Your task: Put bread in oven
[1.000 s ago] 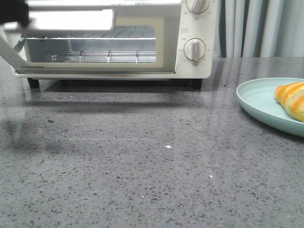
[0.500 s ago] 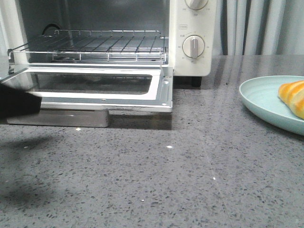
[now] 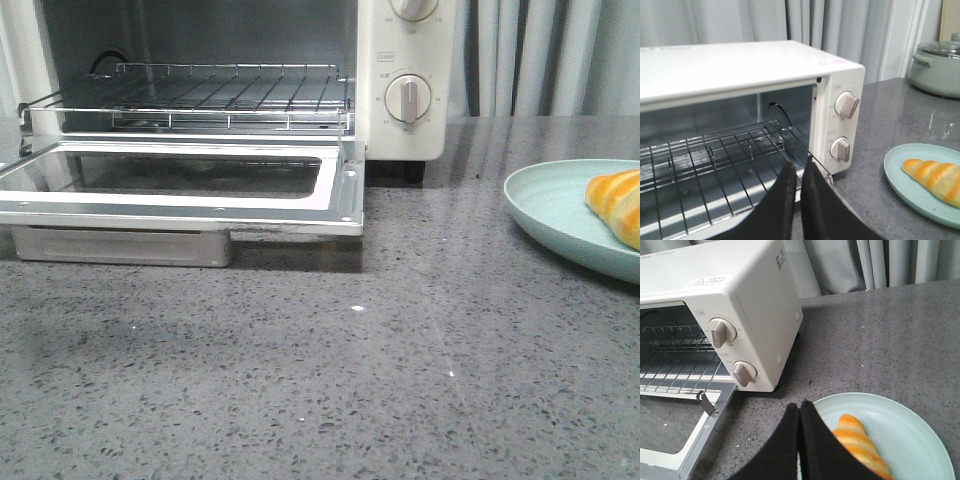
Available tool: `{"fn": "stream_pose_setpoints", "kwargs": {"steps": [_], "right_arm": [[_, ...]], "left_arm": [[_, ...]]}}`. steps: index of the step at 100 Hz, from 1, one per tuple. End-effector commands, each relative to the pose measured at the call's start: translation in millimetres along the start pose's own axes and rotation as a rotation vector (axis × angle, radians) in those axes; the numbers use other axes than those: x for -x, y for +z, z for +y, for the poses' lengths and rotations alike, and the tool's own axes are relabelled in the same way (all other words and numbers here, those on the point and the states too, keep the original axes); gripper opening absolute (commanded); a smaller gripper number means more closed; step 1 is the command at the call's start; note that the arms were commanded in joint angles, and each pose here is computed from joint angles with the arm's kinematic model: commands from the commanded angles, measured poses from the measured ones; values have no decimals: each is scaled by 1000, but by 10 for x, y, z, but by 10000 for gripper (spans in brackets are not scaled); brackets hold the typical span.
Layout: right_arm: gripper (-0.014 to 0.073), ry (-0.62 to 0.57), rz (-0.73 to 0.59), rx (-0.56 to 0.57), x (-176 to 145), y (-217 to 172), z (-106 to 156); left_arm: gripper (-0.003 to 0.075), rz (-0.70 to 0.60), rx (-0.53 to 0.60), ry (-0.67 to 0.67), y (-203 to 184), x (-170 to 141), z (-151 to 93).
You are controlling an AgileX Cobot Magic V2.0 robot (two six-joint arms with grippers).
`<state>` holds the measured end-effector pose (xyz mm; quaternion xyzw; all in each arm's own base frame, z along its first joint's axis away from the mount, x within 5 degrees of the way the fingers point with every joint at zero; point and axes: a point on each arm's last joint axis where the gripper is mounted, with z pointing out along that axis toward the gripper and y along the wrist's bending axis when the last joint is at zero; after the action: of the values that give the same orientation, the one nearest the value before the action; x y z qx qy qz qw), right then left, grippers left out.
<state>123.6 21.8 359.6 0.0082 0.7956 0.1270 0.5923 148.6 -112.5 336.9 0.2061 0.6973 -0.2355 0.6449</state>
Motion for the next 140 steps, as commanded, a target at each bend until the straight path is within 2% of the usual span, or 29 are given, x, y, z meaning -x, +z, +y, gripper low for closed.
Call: {"fn": "stream_pose_setpoints", "kwargs": {"steps": [1, 27, 60, 103, 140], "right_arm": [[-68, -19, -106, 7, 169, -59, 27], [-68, -20, -102, 6, 166, -58, 26], [-68, -46, -39, -17, 127, 90, -4], [-68, -36, 139, -36, -18, 338, -44], [-67, -34, 200, -40, -73, 371, -51]], "left_arm": [[-20, -101, 12, 17, -65, 361, 15], [-20, -138, 51, 87, -219, 608, 71], [-20, -140, 121, 102, -448, 655, 162], [-20, -140, 121, 122, -555, 673, 146], [-20, -115, 119, 121, -552, 650, 146]]}}
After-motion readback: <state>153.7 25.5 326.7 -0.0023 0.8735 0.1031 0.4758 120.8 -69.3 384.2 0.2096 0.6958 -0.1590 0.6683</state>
